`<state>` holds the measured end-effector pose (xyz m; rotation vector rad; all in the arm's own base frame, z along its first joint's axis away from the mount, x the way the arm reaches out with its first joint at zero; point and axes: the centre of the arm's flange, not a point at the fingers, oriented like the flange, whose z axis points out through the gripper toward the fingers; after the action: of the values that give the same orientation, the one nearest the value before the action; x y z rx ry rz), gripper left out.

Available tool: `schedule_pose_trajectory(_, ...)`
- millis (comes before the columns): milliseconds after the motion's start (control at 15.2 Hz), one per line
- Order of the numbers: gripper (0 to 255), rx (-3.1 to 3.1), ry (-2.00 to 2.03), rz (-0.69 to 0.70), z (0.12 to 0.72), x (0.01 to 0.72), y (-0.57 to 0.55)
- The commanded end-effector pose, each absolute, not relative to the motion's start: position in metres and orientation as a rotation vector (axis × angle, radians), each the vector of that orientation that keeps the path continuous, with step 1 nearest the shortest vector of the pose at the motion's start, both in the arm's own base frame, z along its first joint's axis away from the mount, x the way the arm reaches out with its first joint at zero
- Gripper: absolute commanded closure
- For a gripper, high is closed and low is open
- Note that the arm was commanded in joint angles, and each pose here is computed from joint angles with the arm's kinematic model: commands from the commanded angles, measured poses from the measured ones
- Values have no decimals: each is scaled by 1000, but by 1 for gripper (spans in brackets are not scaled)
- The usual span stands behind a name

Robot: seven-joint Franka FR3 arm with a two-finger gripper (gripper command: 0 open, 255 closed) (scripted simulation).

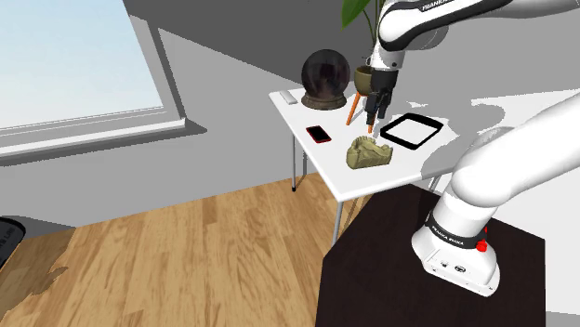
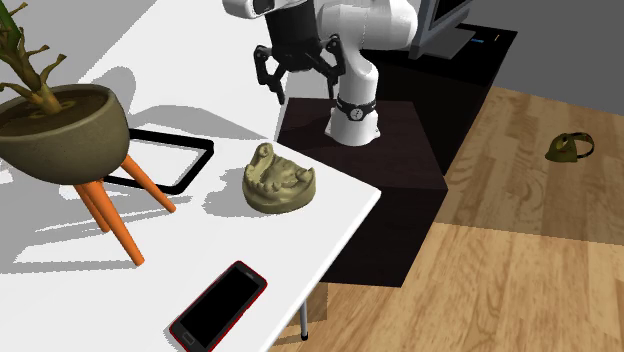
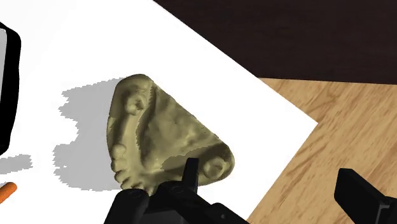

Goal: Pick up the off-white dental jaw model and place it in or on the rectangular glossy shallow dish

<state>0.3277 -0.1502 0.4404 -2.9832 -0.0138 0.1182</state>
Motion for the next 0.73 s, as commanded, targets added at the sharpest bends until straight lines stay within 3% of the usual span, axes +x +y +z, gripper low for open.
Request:
schedule_pose_trajectory(0, 0, -2974, -35, 104, 425, 331, -173)
schedule_pose_trajectory(660, 0, -2917, -126, 44, 341, 357, -280)
